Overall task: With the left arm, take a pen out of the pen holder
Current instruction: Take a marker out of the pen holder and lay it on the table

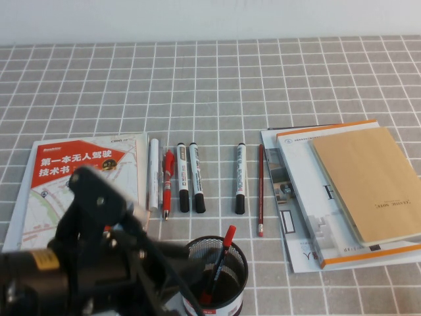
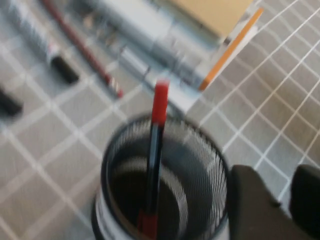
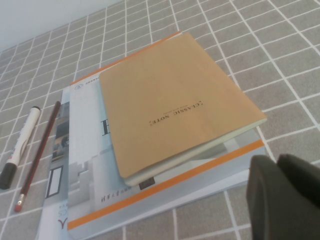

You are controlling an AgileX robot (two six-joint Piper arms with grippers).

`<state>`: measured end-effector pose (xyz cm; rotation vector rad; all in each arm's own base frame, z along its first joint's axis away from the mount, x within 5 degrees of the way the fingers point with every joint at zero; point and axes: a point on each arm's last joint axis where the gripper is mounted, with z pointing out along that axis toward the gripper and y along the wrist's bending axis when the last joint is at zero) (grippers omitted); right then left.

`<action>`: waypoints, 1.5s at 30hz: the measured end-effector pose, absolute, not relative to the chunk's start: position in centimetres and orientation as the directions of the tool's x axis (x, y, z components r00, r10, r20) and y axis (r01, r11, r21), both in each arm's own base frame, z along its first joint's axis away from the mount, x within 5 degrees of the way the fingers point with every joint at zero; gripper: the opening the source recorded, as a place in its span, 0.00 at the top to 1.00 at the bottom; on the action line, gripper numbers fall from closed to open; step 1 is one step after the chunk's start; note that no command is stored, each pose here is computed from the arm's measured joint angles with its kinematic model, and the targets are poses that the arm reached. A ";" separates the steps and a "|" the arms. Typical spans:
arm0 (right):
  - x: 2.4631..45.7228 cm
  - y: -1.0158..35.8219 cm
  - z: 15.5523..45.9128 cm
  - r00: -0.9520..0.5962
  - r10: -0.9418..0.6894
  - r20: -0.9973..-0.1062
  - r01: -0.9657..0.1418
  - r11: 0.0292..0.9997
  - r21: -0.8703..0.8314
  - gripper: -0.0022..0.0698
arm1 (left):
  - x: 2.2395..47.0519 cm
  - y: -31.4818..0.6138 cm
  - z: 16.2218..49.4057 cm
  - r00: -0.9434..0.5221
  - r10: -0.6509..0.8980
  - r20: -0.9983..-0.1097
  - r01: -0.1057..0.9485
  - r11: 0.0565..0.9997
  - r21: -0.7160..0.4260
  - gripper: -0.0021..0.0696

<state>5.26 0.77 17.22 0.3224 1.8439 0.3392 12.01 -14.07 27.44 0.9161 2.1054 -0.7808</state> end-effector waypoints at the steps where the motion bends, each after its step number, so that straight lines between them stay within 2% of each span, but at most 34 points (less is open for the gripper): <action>1: 5.3 0.8 17.2 -0.287 0.386 -0.876 0.049 0.920 0.389 0.99 | 12.3 -14.3 28.3 -0.461 0.374 -0.805 0.810 0.548 -0.209 0.71; 6: 5.3 0.8 17.2 -0.287 0.386 -0.876 0.049 0.920 0.389 0.99 | 13.0 -14.8 30.5 -0.285 0.415 -0.864 0.872 0.487 -0.053 0.37; 8: 5.3 0.8 17.2 -0.287 0.386 -0.876 0.049 0.920 0.389 0.99 | 13.3 -15.1 30.3 -0.251 0.449 -0.858 0.886 0.463 -0.018 0.29; 10: 5.3 0.8 17.2 -0.287 0.386 -0.876 0.049 0.920 0.389 0.99 | 13.8 -15.6 29.5 -0.237 0.493 -0.837 0.901 0.434 0.000 0.26; 15: 5.3 0.8 17.2 -0.287 0.386 -0.876 0.049 0.920 0.389 0.99 | 15.3 -17.3 27.1 -0.259 0.547 -0.796 0.921 0.388 -0.033 0.25; 20: 5.3 0.8 17.2 -0.287 0.386 -0.876 0.049 0.920 0.389 0.99 | 17.0 -19.0 25.7 -0.289 0.544 -0.788 0.919 0.387 -0.070 0.24; 33: 5.3 0.8 17.2 -0.287 0.386 -0.876 0.049 0.920 0.389 0.99 | 19.7 -20.1 24.3 -0.291 0.546 -0.786 0.888 0.459 -0.010 0.24; 45: 5.3 0.8 17.2 -0.287 0.386 -0.876 0.049 0.920 0.389 0.99 | 20.6 -20.5 22.8 -0.370 0.533 -0.761 0.852 0.521 -0.050 0.25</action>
